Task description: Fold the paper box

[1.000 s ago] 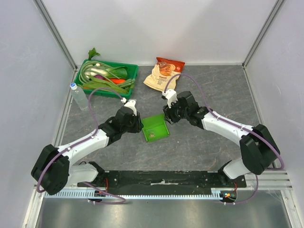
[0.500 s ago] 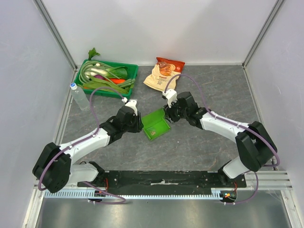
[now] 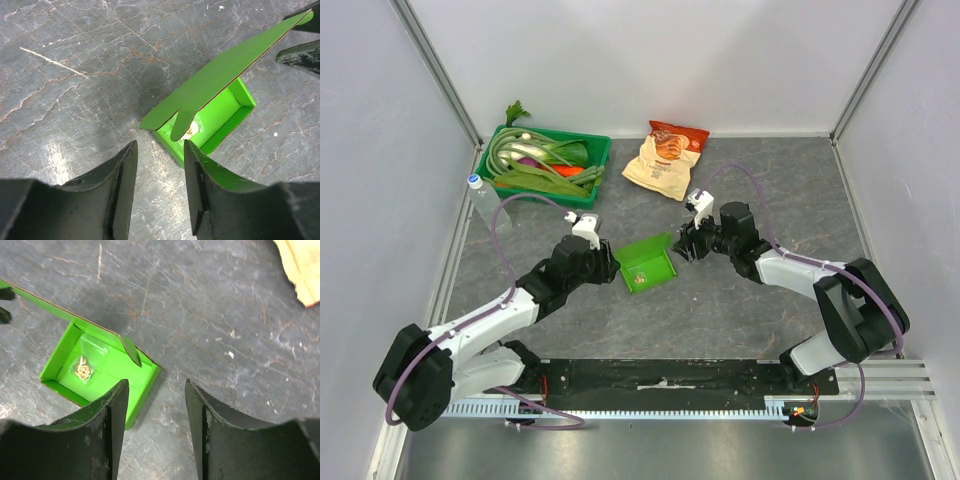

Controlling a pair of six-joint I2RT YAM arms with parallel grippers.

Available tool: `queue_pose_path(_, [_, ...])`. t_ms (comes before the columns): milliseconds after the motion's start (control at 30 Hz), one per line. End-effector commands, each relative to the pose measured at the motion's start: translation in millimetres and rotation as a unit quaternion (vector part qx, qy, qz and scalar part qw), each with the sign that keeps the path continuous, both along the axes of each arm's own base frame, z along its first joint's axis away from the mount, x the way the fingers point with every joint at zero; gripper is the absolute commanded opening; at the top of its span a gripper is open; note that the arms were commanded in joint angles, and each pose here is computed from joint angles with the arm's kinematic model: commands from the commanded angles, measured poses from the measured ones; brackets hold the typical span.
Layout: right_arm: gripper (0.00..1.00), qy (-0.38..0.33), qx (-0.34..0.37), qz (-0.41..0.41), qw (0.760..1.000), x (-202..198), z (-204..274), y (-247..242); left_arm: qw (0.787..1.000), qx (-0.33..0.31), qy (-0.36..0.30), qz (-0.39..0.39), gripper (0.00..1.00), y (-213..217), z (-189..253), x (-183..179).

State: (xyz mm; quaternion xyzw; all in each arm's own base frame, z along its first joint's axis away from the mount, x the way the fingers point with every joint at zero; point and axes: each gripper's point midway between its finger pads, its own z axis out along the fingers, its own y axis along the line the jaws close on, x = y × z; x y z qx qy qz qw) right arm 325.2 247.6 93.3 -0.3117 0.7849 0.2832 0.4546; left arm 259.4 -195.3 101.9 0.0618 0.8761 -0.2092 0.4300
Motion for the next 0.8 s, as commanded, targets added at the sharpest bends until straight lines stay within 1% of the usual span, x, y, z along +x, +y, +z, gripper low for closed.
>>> queue_pose_path(0, [0.55, -0.068, 0.039, 0.056, 0.995, 5, 26, 16, 0.999, -0.011, -0.049, -0.009, 0.52, -3, 7, 11])
queue_pose_path(67, [0.54, -0.077, 0.039, 0.057, 0.995, 8, 27, 15, 0.998, -0.008, -0.057, -0.012, 0.57, -3, 5, 11])
queue_pose_path(167, [0.54, -0.077, 0.035, 0.066, 0.994, 8, 22, 17, 0.997, -0.017, -0.076, -0.014, 0.58, -2, 7, 12])
queue_pose_path(300, [0.5, -0.077, 0.028, 0.082, 0.993, 11, 19, 21, 0.995, -0.024, -0.093, -0.021, 0.54, -2, 9, 9])
queue_pose_path(400, [0.47, -0.074, 0.033, 0.093, 0.992, 11, 17, 25, 0.994, -0.03, -0.102, -0.023, 0.54, -2, 12, 8])
queue_pose_path(700, [0.47, -0.081, 0.044, 0.1, 0.991, 16, 21, 31, 0.995, -0.032, -0.098, -0.019, 0.54, 1, 11, 5])
queue_pose_path(767, [0.48, -0.082, 0.049, 0.105, 0.99, 18, 24, 34, 0.995, -0.028, -0.093, -0.014, 0.51, 3, 10, 4])
